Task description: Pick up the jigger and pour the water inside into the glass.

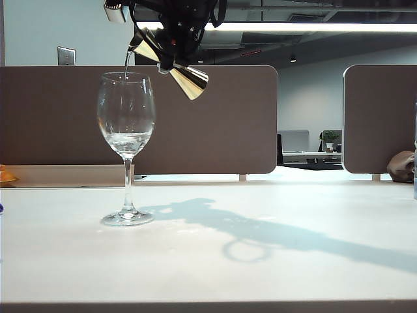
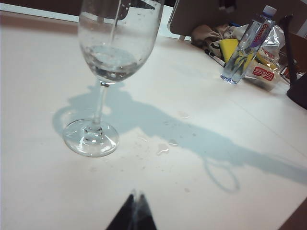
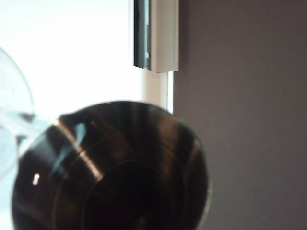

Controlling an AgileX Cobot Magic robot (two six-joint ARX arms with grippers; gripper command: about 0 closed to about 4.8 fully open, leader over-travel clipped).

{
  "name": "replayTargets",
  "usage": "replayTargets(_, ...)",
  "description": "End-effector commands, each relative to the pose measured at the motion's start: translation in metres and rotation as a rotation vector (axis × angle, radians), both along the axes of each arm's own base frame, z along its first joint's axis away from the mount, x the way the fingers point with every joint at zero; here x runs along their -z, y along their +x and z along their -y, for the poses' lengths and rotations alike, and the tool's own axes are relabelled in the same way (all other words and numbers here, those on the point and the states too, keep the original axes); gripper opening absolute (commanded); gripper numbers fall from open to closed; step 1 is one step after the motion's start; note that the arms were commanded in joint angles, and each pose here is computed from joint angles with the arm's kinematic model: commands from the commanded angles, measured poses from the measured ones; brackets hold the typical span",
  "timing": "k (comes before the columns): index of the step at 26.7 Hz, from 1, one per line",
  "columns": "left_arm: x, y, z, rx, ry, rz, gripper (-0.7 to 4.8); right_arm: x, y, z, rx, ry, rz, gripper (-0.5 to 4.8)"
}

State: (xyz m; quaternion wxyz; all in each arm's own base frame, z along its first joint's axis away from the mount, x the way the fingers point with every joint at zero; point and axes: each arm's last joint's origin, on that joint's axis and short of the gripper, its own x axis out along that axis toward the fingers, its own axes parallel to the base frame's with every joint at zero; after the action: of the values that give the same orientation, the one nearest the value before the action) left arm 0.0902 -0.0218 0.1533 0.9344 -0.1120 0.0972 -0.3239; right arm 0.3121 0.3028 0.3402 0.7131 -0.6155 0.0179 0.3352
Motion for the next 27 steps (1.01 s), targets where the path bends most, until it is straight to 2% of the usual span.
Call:
replayTargets(1,0.0003,0.0000,0.0000,0.003,0.005,0.002,-0.05,-0.0099,-0.0005,-0.0006,-0.008,-0.006,0.075,-0.01)
replayTargets(6,0.0001,0.0000,-0.0001,0.003,0.005,0.002,-0.05,-0.0143,0.0011,-0.0010,-0.010,-0.034,0.145,-0.01)
replayTargets(17,0.0003,0.0000,0.0000,0.003,0.005,0.002,-0.05,-0.0156,0.0038,0.0014,-0.037,-0.149,0.223,-0.01)
replayTargets(27,0.0003,0.0000,0.0000,0.003,0.005,0.002,-0.05,-0.0191,0.0000,0.0002,-0.158,-0.371,0.357,-0.01)
